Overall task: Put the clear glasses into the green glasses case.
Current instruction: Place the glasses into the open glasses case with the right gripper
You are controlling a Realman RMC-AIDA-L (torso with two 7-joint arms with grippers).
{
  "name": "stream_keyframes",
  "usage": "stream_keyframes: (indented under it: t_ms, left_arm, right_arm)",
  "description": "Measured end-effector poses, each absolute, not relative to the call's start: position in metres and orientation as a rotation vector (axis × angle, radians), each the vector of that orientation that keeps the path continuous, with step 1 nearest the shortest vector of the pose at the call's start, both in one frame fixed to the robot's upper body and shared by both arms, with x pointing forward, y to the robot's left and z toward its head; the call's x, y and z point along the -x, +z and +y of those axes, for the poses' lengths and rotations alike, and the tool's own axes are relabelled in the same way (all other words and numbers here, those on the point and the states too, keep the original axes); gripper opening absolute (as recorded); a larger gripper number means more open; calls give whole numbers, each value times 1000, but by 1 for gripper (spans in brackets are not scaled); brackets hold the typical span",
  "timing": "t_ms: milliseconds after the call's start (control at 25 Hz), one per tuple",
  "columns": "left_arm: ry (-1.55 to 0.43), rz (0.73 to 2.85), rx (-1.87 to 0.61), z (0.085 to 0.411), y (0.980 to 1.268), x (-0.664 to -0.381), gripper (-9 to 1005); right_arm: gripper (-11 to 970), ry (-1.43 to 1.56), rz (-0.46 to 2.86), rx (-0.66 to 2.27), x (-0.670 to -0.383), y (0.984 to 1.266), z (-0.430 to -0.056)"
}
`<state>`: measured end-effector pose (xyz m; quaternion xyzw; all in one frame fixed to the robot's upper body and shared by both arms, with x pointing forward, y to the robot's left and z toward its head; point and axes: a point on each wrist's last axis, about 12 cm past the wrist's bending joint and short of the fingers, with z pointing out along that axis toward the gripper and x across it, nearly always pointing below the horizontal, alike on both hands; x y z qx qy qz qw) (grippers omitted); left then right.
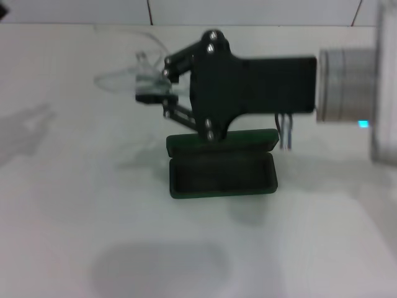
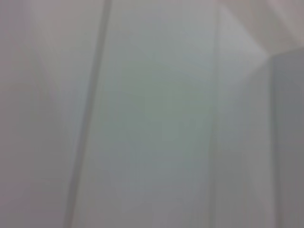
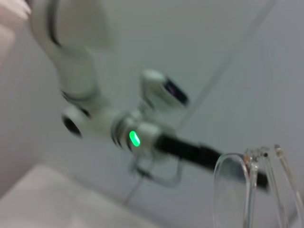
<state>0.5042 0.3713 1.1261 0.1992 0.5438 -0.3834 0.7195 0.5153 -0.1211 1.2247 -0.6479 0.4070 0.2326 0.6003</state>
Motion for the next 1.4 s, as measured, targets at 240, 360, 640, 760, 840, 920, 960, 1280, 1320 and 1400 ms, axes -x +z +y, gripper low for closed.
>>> stream_keyframes:
  t_ms: [240,360,640,760,840,920,960,1280,1320,1400]
  left_arm:
    - [-742,1288,-338,396,1111,-482,248]
    - [-725,1313,-315,401,1105,-472,248]
    - [-722,1330,-294,401,1098,-463,248]
    - [-718,1338,-284,403,1096,-457,248]
    - [-719,1346,-283,401,1093,-456,248]
    - [-719,1348,-283,398,1091,-456,248]
    - [-718,1348,-282,396,1090,-456,248]
    - [-722,1343,-271,382,1082,-455,248]
    - [-724,1344,-268,382,1081,-455,248]
    - [-726,1348,-264,380,1079,-453,248]
  right_arm:
    - [177,490,1300,1612,-529,1270,-110]
    - [179,541,1442,1680,-531,1293,-107]
    - [183,651,1715,1880,-535,1313,-100]
    - [185,733,1851,1958,-546,1302,-94]
    - [186,763,1933,1994,-555,1290,-93]
    - [187,781,1988,2027,-563,1280,-93]
    - [188,787,2007,2043,-566,1275,-93]
    - [193,679,2112,2154,-579,1232,-95]
    - [193,663,2110,2172,-580,1226,-94]
    - [194,631,2102,2206,-580,1218,-91]
